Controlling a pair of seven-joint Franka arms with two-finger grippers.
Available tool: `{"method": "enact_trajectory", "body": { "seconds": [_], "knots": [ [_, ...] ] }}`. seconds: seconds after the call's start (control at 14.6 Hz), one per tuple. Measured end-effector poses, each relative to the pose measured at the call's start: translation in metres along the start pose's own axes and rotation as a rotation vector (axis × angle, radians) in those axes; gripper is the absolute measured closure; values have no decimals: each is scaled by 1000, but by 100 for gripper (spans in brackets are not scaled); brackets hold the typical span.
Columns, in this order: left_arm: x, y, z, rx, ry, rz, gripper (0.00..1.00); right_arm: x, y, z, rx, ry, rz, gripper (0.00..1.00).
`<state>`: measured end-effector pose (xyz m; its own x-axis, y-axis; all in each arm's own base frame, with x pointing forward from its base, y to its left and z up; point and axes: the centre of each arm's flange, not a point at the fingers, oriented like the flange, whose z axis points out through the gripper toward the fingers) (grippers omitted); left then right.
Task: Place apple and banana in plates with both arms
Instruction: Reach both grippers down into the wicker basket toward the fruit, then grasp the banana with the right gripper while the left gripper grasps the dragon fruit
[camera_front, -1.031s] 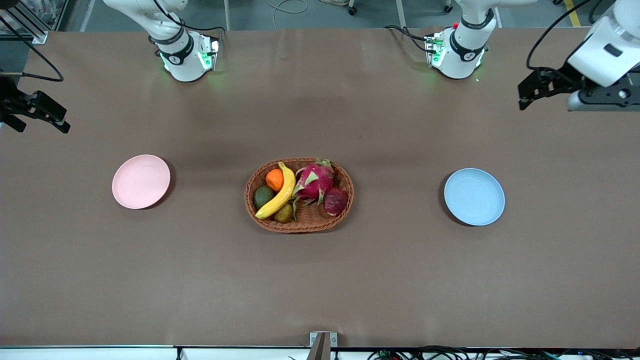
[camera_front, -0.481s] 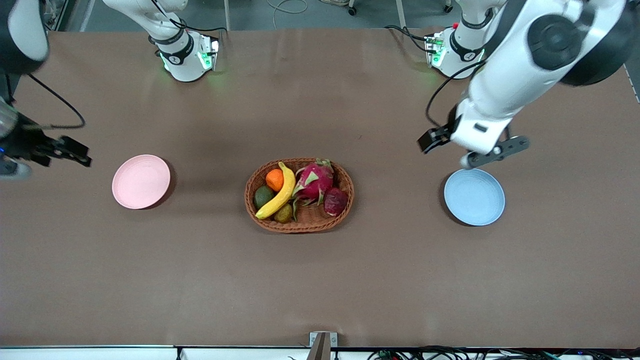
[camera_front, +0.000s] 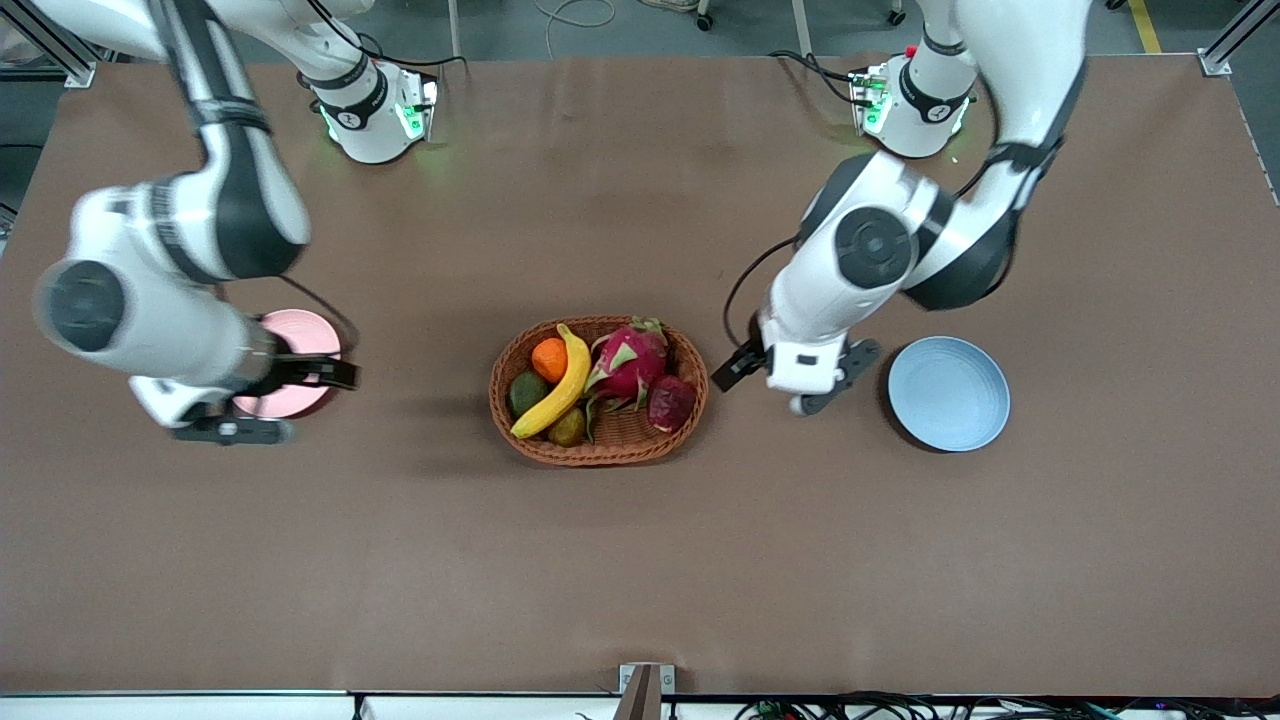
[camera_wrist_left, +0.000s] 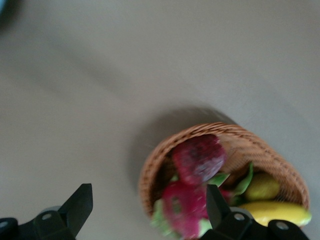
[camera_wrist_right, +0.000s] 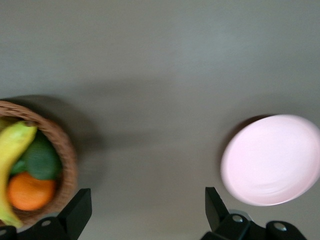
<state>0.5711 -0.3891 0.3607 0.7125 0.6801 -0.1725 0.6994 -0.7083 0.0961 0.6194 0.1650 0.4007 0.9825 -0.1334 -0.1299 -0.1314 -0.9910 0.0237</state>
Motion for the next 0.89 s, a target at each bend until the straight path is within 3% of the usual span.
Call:
{"method": "enact_trajectory", "body": {
  "seconds": [0.21,0.41,0.69,0.89],
  "knots": [
    [-14,18,46,-26,-12,-157,0,-17,-90,35,10,35,157,0],
    [-21,29,74,-68,-16,-274,0,-15,-133,66,33,23,242,0],
    [-25,33,107,-91,-29,-332,0,-7,-174,102,99,70,364,0],
    [-22,33,115,-101,-32,-342,0,-14,-193,120,100,67,404,2]
  ]
}}
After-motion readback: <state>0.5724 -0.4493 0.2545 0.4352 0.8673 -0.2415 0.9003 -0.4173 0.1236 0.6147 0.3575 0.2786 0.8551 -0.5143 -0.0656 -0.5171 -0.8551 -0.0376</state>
